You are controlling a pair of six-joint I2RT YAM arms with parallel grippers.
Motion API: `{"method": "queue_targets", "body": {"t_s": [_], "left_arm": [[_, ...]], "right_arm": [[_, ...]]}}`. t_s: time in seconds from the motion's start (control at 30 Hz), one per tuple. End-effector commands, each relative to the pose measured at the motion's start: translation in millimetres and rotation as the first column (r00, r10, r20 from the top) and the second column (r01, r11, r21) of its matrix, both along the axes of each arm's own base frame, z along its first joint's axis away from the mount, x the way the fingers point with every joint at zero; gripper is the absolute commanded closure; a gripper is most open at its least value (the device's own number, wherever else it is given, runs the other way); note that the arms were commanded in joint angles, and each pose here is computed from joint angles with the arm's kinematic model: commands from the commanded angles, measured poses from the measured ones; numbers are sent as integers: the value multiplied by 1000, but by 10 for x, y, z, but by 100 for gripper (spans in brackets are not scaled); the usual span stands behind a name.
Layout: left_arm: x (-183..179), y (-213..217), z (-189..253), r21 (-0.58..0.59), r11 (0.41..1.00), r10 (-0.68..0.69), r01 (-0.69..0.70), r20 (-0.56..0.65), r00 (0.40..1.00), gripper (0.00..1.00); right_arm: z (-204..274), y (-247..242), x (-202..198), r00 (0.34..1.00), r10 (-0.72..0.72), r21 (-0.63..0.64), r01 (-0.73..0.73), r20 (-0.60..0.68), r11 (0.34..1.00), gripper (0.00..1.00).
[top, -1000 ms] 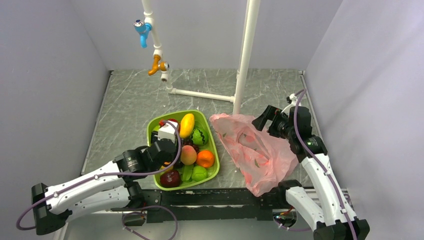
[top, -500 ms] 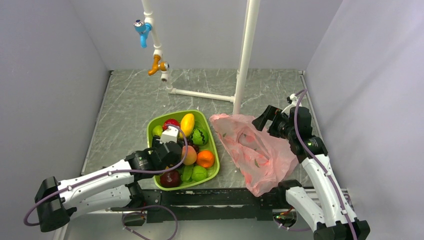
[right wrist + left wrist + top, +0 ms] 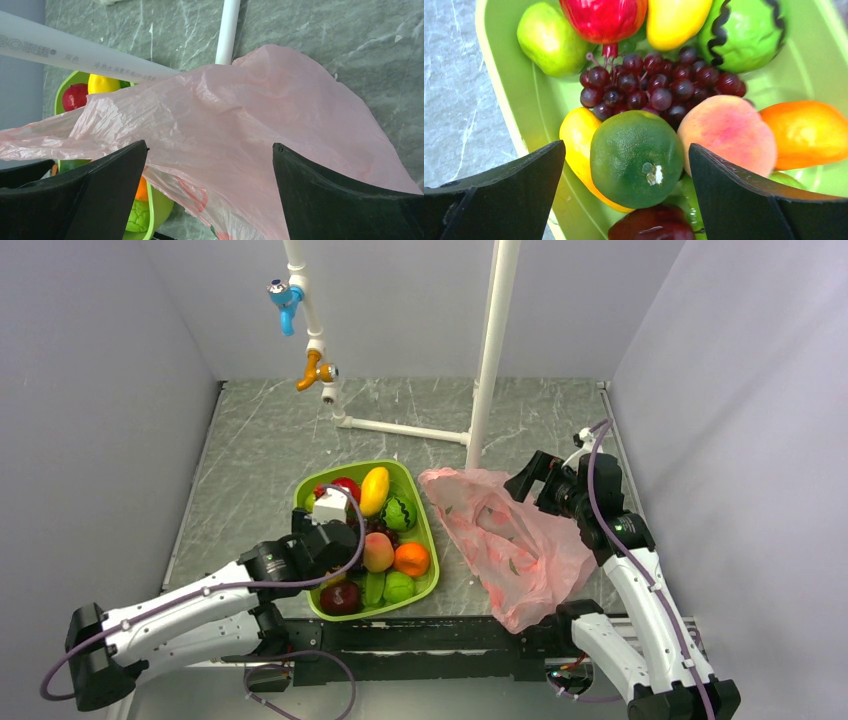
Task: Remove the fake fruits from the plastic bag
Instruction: Place the fake fruit in the bin, then reset both arms
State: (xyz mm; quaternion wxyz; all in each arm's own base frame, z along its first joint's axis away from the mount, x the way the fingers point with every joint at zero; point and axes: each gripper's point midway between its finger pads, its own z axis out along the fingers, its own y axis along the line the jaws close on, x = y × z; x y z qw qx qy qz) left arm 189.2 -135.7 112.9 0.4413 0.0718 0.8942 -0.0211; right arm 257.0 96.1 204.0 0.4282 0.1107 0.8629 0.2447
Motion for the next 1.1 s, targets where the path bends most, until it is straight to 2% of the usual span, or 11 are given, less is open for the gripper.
{"method": "queue_targets", "body": {"t_s": [0.0, 0.23, 0.43, 0.6, 0.77, 0.97, 1.07], "left_arm": [[55, -132, 556, -159, 987, -11, 27, 97, 995, 1], [51, -31, 1618, -258, 956, -55, 140, 310, 949, 1], [-58, 249, 2529, -293, 931, -50, 219, 490, 870, 1], [-219, 475, 3183, -321, 895, -36, 310, 639, 768, 1], [-313, 668, 3575, -326, 889, -10, 322, 690, 724, 1], [-400, 726, 3805, -332, 870, -12, 363, 724, 690, 1], [-403, 713, 3807, -334, 867, -15, 369, 724, 690, 1]], "right_arm": [[173, -78, 8, 998, -41, -20, 41, 39, 999, 0], [544, -344, -65, 981, -168, -71, 175, 93, 982, 0], [1162, -677, -203, 931, -278, -129, 314, 238, 941, 0], [1906, -918, -491, 829, -325, -99, 410, 455, 907, 0], [2446, -1195, -859, 679, -410, -13, 525, 609, 851, 0], [2737, -1520, -1229, 511, -533, 108, 646, 675, 756, 0], [2774, -1564, -1295, 494, -536, 106, 660, 684, 743, 0]]}}
